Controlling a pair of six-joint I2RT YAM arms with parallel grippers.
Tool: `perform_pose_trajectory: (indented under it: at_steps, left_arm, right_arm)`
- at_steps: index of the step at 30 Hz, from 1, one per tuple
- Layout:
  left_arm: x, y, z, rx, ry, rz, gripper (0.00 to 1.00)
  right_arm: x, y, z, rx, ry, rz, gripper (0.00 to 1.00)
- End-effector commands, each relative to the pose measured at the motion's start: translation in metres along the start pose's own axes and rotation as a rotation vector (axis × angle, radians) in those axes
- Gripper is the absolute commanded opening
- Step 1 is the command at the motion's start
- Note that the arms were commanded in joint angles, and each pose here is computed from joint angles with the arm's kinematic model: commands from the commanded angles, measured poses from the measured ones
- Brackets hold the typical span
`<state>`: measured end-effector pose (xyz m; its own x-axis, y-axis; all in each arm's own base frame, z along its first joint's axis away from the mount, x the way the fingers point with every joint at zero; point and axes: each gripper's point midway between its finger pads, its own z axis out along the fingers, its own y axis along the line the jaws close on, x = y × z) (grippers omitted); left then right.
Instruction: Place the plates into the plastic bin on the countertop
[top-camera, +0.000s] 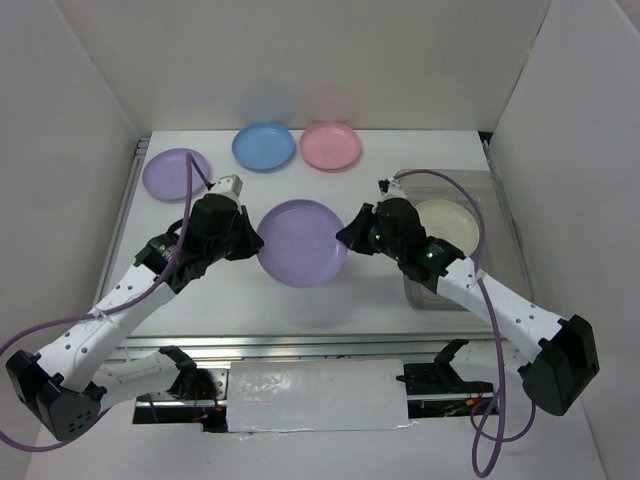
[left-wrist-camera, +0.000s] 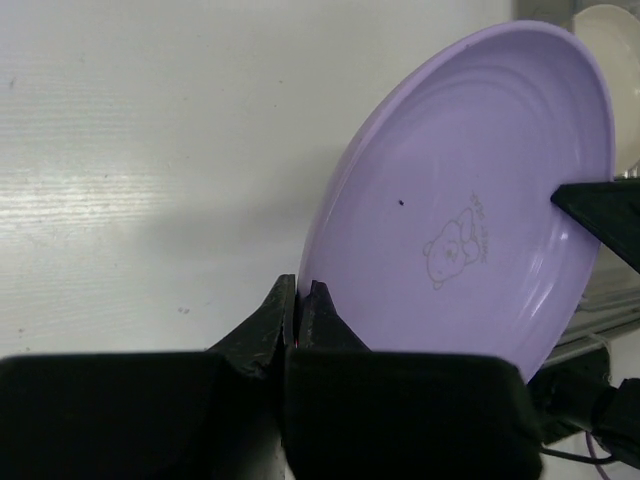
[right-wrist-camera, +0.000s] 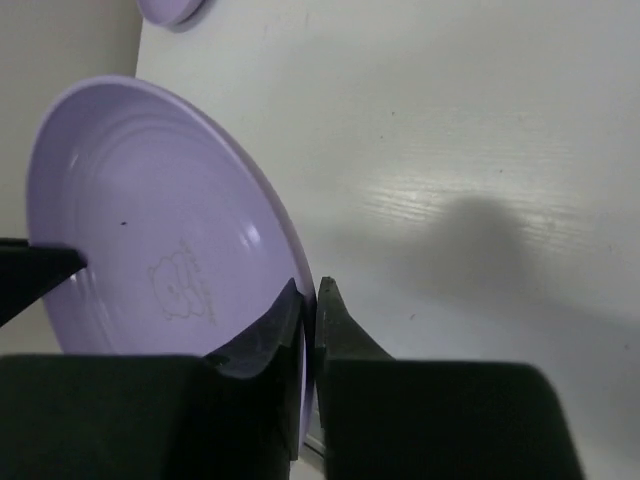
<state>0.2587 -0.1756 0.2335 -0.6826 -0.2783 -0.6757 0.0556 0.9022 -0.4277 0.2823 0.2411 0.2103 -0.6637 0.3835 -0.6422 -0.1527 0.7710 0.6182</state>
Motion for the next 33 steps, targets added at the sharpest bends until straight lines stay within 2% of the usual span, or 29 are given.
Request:
perform_pose_trajectory:
  at_steps: [1,2,3,4,5,9,10,12,13,17,18,22,24,27,30,31,32,33]
  left_arm:
    - [-0.014,-0.009,-0.011,0.035,-0.046,0.010,0.04]
    - [-0.014,-0.008,-0.011,0.031,-0.048,0.012,0.12]
    - [-0.015,-0.006,-0.013,0.024,-0.053,0.008,0.41]
    - [-0.019,-0.001,-0.013,-0.006,-0.074,0.001,0.62]
    - [-0.022,0.002,-0.015,-0.020,-0.091,-0.010,0.97]
    - [-0.034,0.020,-0.041,-0.115,-0.132,-0.010,0.99]
    - [-0.041,0.026,-0.049,-0.145,-0.162,-0.004,0.99]
    - [-0.046,0.035,-0.066,-0.170,-0.198,0.006,0.99]
    - [-0.047,0.044,-0.074,-0.204,-0.208,0.034,0.99]
    - [-0.046,0.069,-0.091,-0.280,-0.232,0.088,0.99]
    - [-0.042,0.074,-0.091,-0.293,-0.224,0.097,0.99]
    - [-0.031,0.084,-0.078,-0.292,-0.182,0.164,0.99]
    - [-0.026,0.080,-0.070,-0.241,-0.167,0.177,0.99]
    - [-0.006,0.092,-0.051,-0.239,-0.122,0.200,0.99]
    - [-0.005,0.089,-0.048,-0.213,-0.118,0.197,0.99]
    - [-0.006,0.090,-0.048,-0.216,-0.120,0.200,0.99]
    - [-0.008,0.091,-0.048,-0.220,-0.121,0.200,0.99]
    - [-0.006,0.091,-0.047,-0.221,-0.114,0.198,0.99]
  right_arm:
    - [-0.033,0.012,-0.004,0.016,-0.129,0.015,0.00]
    - [-0.034,0.013,-0.005,0.016,-0.139,0.028,0.00]
    - [-0.034,0.014,-0.005,0.016,-0.144,0.034,0.00]
    - [-0.038,0.013,-0.008,0.020,-0.162,0.043,0.00]
    - [-0.039,0.010,-0.008,0.035,-0.166,0.061,0.00]
    - [-0.071,-0.044,-0.018,0.229,-0.238,0.160,0.00]
    - [-0.091,-0.077,-0.026,0.321,-0.298,0.220,0.00]
    - [-0.098,-0.122,-0.036,0.431,-0.334,0.281,0.00]
    - [-0.116,-0.159,-0.053,0.514,-0.403,0.353,0.00]
    - [-0.121,-0.248,-0.087,0.647,-0.498,0.530,0.00]
    - [-0.110,-0.268,-0.088,0.680,-0.484,0.564,0.00]
    - [-0.106,-0.312,-0.092,0.731,-0.477,0.603,0.00]
    - [-0.105,-0.331,-0.090,0.755,-0.460,0.616,0.00]
    - [-0.102,-0.343,-0.085,0.760,-0.422,0.627,0.00]
    - [-0.100,-0.347,-0.082,0.760,-0.406,0.628,0.01]
    - [-0.100,-0.347,-0.081,0.759,-0.406,0.628,0.07]
    - [-0.101,-0.347,-0.081,0.759,-0.406,0.630,0.23]
    - [-0.102,-0.345,-0.081,0.757,-0.408,0.627,0.67]
